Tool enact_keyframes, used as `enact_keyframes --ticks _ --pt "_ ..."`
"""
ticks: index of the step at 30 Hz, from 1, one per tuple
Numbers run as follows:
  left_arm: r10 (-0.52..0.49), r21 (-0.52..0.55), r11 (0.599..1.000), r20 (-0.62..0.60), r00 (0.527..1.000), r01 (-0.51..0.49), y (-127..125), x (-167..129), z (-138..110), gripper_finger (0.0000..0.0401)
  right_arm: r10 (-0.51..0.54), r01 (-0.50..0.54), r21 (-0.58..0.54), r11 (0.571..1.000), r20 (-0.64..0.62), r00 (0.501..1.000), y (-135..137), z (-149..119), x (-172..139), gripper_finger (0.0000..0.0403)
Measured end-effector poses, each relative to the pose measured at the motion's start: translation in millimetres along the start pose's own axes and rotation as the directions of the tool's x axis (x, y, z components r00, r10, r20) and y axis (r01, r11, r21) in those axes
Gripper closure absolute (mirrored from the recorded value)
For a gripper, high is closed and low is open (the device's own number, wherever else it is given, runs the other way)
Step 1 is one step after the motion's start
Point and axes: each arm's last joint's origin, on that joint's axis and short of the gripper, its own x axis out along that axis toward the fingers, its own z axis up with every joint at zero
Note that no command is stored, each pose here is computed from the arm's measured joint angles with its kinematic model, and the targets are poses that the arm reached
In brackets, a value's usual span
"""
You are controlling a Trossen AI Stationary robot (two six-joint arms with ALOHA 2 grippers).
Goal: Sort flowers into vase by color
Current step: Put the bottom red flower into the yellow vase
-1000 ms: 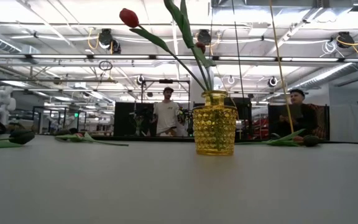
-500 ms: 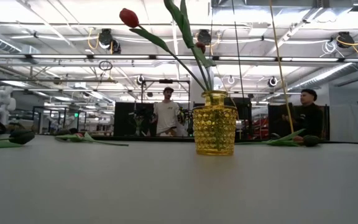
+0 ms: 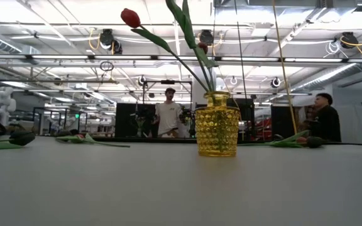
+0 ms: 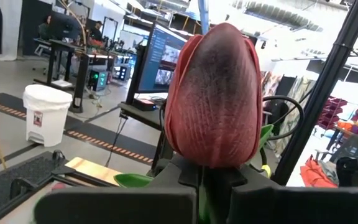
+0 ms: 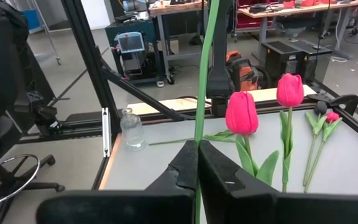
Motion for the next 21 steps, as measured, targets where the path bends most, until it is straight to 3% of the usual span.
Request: enact_keyframes --ticks 13,21 --pt "-0.008 0.013 1.000 0.000 1.000 0.008 -0.2 -0.1 0.2 0.0397 -0.007 0.007 0.009 1.000 0.000 1.000 -1.7 0.3 0.6 0.0398" --pt "-0.041 0.030 0.999 -0.004 0.999 0.041 -1.2 -0.1 0.3 0.0397 -0.040 0.040 0.039 0.998 0.009 0.999 -9.1 2.5 3.2 0.0337"
